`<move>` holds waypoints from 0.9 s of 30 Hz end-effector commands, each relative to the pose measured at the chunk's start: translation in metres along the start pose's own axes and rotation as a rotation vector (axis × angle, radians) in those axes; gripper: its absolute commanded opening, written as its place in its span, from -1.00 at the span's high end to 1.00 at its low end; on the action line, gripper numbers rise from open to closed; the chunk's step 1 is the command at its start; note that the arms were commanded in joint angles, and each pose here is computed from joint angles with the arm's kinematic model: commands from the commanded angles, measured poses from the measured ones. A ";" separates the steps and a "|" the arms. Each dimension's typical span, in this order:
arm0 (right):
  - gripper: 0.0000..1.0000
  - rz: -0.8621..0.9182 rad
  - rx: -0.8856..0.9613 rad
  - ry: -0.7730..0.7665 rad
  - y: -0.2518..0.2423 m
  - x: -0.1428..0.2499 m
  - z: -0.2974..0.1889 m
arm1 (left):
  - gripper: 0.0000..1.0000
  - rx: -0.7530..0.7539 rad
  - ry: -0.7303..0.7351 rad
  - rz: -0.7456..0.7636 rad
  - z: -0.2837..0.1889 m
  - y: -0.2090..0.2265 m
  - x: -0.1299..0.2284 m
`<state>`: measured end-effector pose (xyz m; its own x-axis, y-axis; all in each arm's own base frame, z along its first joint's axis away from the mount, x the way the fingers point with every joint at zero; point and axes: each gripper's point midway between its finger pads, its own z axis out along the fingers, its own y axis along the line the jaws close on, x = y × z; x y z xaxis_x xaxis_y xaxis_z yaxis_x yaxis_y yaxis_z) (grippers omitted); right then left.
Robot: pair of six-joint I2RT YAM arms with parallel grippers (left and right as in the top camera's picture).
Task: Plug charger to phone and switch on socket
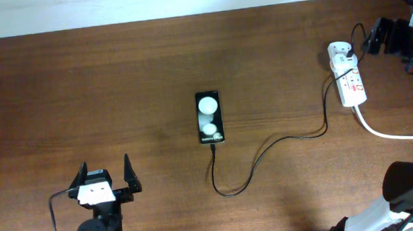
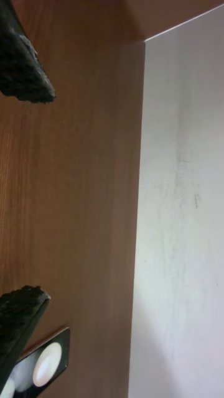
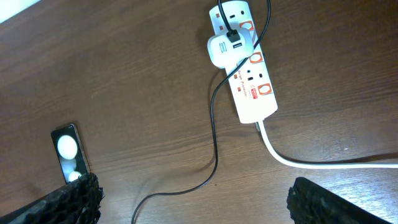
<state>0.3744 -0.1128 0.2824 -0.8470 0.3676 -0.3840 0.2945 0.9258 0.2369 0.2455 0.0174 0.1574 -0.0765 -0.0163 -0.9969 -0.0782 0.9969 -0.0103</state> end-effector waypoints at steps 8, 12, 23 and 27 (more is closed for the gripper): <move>-0.97 -0.004 0.006 -0.010 0.002 -0.002 -0.002 | -0.98 0.012 0.003 0.043 0.000 -0.002 0.001; -0.97 -0.004 0.006 -0.010 0.002 -0.002 -0.002 | -0.98 0.011 0.003 0.043 0.000 -0.001 0.001; -0.97 -0.003 0.006 -0.004 0.001 0.000 -0.002 | -0.98 0.012 0.003 0.043 0.000 -0.002 0.001; -0.97 -0.009 -0.003 -0.022 -0.002 0.009 0.020 | -0.98 0.011 0.003 0.043 0.000 -0.001 0.001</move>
<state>0.3822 -0.1159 0.2765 -0.8354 0.3623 -0.4134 0.2868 0.9289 0.2344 0.2455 0.0174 0.1571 -0.0789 0.0042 -0.9969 -0.0766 0.9970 0.0102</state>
